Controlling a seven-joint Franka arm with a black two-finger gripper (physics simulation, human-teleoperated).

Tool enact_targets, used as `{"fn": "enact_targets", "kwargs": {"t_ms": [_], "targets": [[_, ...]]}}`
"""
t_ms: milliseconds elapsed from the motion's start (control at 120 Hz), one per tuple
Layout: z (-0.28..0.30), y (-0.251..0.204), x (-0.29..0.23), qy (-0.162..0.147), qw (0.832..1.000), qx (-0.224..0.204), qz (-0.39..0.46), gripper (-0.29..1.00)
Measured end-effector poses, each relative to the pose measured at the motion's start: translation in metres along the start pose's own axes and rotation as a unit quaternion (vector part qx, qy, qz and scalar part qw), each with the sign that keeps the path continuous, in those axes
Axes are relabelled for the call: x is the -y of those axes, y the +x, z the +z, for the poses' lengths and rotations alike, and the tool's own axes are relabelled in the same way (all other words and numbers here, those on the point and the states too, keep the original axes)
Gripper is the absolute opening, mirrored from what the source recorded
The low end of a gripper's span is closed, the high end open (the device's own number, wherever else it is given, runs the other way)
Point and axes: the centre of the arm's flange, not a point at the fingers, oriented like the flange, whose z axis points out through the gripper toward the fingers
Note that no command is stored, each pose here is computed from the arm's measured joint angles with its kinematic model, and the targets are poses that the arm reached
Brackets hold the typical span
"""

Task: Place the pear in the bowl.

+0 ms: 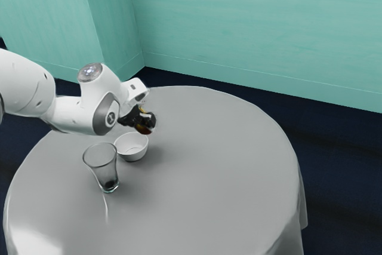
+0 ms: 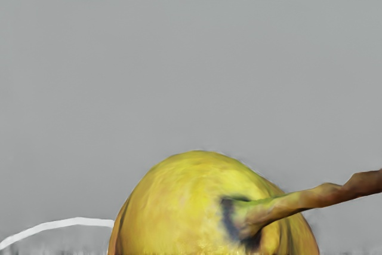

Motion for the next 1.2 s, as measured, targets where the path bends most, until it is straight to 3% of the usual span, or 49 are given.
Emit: {"fn": "enact_targets", "kwargs": {"t_ms": [275,633,800,892,975,1200], "targets": [[0.0,-0.013,0.043,0.016,0.999,0.014,-0.03,0.17],[-0.001,-0.02,0.039,0.012,0.999,0.023,-0.022,0.55],[-0.065,0.012,0.026,-0.009,1.0,-0.01,-0.014,0.62],[-0.12,0.055,0.015,-0.026,1.0,-0.015,-0.003,0.64],[-0.163,0.092,0.016,-0.033,0.999,0.016,0.006,0.65],[-0.234,0.123,0.032,-0.034,0.991,0.124,0.042,0.67]]}}
